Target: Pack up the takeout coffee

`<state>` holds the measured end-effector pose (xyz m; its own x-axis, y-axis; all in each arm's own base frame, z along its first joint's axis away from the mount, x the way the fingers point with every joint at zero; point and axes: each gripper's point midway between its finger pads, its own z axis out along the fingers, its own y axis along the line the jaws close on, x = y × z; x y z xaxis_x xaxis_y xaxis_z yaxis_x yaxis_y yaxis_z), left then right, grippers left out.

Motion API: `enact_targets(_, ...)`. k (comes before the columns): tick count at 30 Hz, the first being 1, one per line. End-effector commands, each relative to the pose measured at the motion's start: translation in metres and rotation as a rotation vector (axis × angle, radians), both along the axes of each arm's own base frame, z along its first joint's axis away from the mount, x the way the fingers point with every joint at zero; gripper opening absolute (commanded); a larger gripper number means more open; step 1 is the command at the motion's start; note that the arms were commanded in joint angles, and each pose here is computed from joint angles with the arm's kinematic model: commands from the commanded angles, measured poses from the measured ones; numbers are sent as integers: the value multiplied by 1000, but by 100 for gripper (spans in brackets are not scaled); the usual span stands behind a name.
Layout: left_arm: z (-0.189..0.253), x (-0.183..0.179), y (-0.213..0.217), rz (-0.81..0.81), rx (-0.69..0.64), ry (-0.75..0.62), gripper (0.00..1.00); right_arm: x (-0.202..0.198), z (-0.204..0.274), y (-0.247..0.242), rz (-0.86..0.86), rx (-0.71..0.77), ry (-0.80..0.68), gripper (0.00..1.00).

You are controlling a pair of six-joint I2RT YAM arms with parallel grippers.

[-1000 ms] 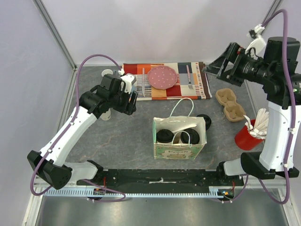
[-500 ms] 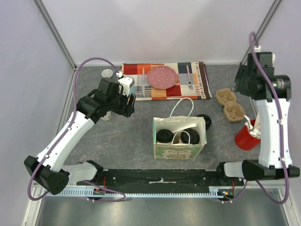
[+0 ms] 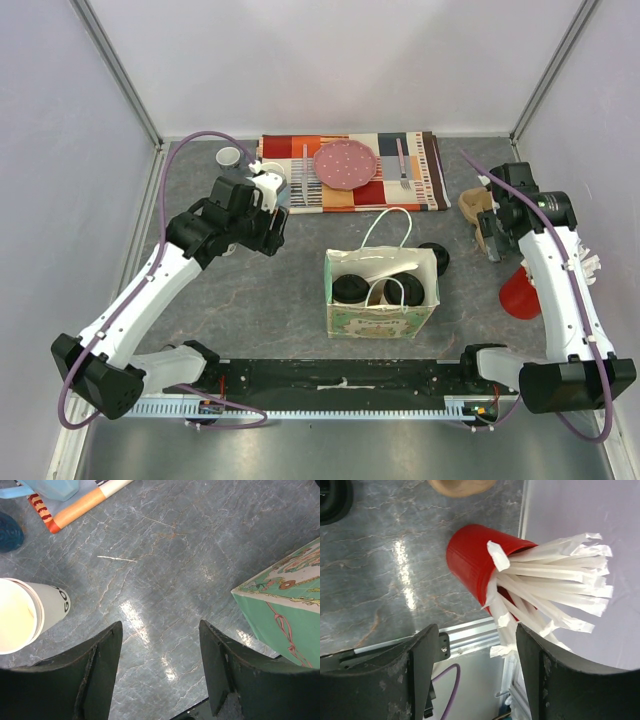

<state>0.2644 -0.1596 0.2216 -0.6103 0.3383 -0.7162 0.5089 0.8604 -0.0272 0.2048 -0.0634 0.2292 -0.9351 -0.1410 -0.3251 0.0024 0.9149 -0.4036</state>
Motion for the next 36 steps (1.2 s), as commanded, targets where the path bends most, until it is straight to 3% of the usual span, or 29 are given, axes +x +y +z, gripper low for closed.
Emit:
enact_targets(1, 2, 7, 5, -18, 32, -55, 69, -7, 12, -15, 3, -95, 23, 72)
enact_targets(6, 3, 5, 4, -17, 23, -48, 69, 6, -8, -18, -6, -119, 78, 59)
enact_targets(11, 2, 2, 7, -15, 35, -41, 68, 16, -24, -26, -59, -152, 101, 62)
enact_targets(14, -1, -1, 9, -15, 40, -30, 68, 26, -20, -37, -97, -187, 81, 68)
enact_targets(20, -2, -3, 8, -11, 28, -19, 68, 34, -31, -38, -85, -183, 95, 67)
enact_targets(27, 1, -5, 10, -15, 35, -25, 68, 40, -42, -48, -113, -182, 101, 55)
enact_targets(32, -1, -9, 9, -15, 29, -5, 68, 45, -44, -56, -130, -211, 110, 53)
enact_targets(36, -1, -9, 7, -16, 17, 3, 68, 50, -48, -54, -122, -187, 111, 39)
